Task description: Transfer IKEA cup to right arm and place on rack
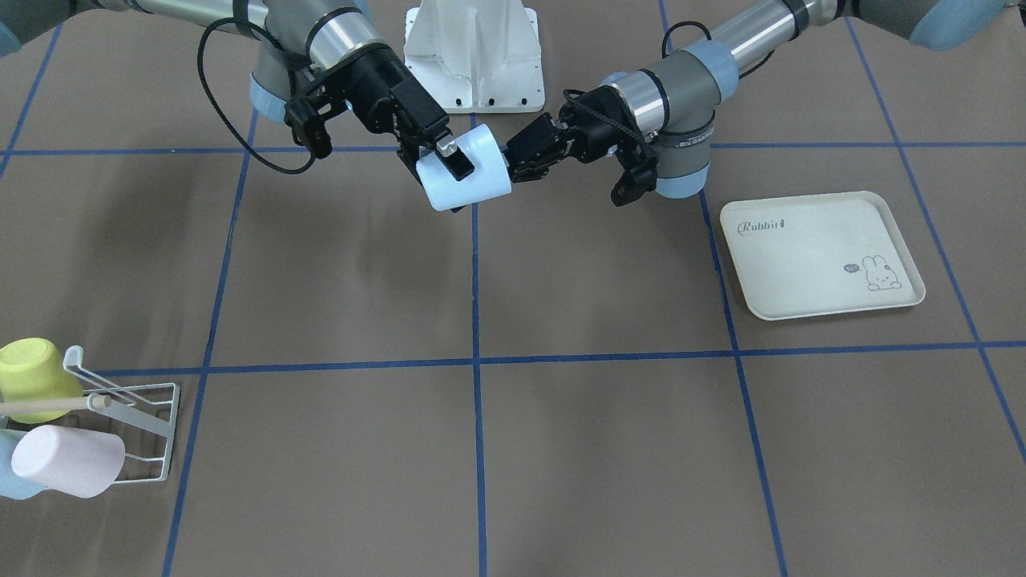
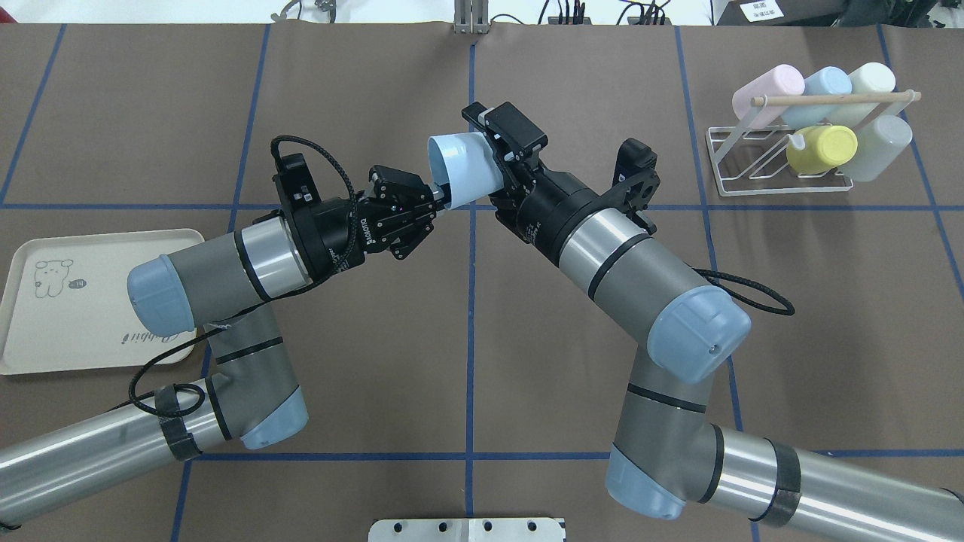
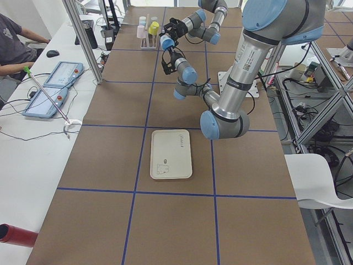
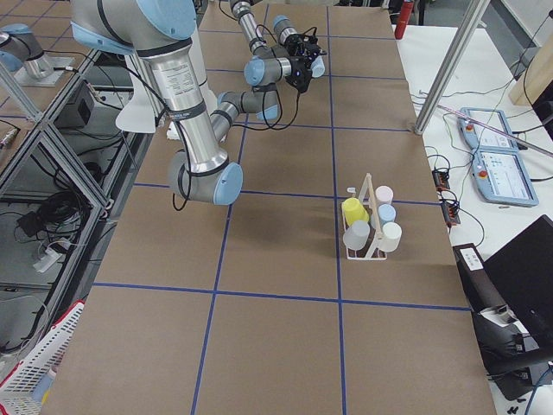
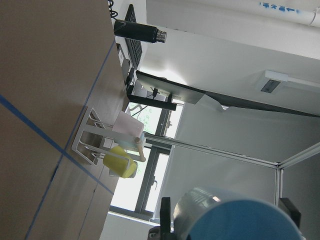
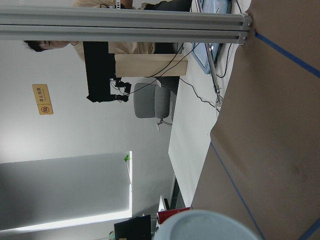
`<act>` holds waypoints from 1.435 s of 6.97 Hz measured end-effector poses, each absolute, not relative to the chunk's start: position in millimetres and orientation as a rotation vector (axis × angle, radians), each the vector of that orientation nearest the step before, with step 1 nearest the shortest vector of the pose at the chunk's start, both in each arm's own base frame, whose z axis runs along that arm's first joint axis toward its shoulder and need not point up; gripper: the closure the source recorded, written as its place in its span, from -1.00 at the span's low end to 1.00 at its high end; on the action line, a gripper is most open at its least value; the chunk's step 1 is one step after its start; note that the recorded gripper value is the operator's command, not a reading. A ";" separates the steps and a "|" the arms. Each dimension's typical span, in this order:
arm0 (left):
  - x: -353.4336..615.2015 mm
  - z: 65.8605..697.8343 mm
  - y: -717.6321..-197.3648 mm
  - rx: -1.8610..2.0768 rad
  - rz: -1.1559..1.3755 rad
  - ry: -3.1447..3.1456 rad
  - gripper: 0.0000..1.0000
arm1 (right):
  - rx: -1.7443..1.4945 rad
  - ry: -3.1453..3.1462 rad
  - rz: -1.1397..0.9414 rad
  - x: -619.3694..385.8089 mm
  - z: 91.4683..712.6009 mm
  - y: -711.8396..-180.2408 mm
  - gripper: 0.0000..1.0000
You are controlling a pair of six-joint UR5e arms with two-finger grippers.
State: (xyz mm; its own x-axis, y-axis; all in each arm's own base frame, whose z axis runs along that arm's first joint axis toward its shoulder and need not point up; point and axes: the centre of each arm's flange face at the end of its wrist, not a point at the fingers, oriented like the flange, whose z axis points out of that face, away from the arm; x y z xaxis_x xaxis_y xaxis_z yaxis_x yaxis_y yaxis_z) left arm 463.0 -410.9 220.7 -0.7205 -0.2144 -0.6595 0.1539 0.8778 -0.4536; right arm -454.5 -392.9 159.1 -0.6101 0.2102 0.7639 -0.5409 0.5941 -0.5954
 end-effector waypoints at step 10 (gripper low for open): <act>449.0 214.9 -407.7 -0.032 -0.620 2.314 -1.00 | 0.253 -2.011 1.087 -455.2 169.0 -395.0 1.00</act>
State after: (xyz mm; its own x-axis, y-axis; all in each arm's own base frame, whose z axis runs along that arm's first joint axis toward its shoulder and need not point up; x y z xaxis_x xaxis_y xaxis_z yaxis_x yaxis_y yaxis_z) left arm 449.0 -407.7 214.9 -0.7346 -0.1975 -0.6492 0.1534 0.8836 -0.4424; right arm -455.2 -395.0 169.0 -0.6463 0.1922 0.7384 -0.5125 0.6076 -0.6068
